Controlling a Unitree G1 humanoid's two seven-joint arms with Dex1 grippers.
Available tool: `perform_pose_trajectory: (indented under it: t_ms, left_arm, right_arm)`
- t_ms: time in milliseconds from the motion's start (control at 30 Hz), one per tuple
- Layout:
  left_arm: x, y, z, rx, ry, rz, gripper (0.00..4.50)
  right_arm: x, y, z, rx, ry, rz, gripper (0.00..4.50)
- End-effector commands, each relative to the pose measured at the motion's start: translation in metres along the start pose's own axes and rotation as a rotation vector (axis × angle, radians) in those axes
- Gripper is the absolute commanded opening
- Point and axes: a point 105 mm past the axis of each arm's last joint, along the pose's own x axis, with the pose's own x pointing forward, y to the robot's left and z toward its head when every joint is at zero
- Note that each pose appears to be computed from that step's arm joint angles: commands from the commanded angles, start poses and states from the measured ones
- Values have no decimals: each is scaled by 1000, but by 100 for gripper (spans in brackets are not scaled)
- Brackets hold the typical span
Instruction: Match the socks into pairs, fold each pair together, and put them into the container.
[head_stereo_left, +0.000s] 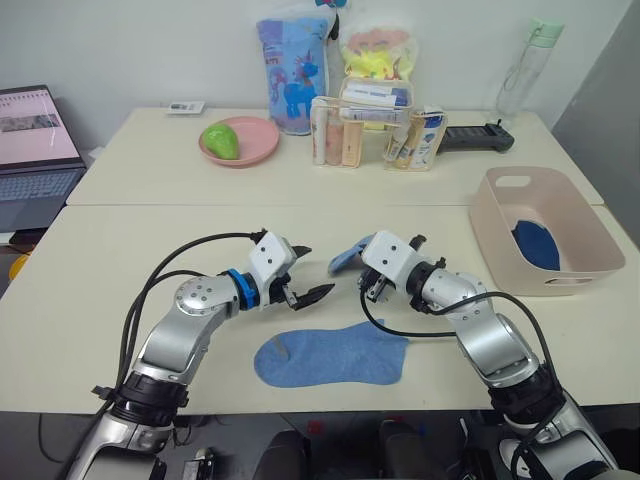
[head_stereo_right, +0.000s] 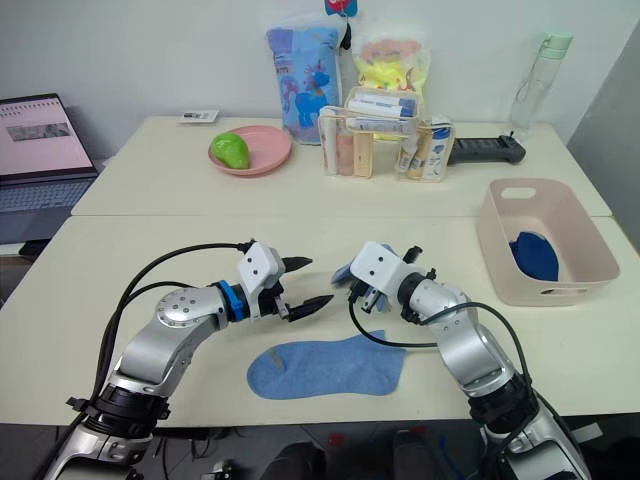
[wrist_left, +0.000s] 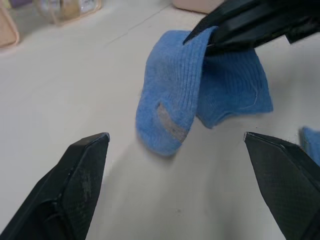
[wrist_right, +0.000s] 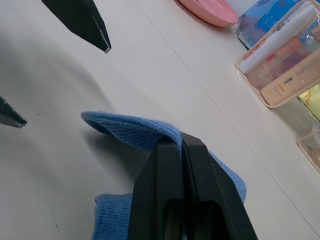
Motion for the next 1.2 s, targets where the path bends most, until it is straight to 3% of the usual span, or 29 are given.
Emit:
perform_pose_trajectory:
  t_ms: [33, 100, 433, 567, 800, 1133, 1200]
  left_arm:
    - [16, -3, 5, 88, -34, -31, 450]
    - [22, -3, 3, 112, -34, -46, 450]
    - [21, 15, 1, 190, -19, -62, 129]
    - [20, 13, 10, 221, -36, -102, 2]
    - [18, 17, 20, 243, -28, -113, 0]
    - [13, 25, 23, 275, 7, -115, 0]
    - [12, 27, 23, 279, 11, -113, 0]
  right_arm:
    - [-2, -3, 16, -16, -56, -9, 4]
    - [-1, -2, 17, -18, -58, -2, 4]
    - [-5, 1, 17, -12, -67, 9, 0]
    - [-16, 0, 14, 10, -69, 28, 107]
    - [-52, 10, 1, 213, -81, 50, 353]
    - [-31, 24, -52, 571, 116, -76, 353]
    - [-28, 26, -56, 594, 140, -74, 315]
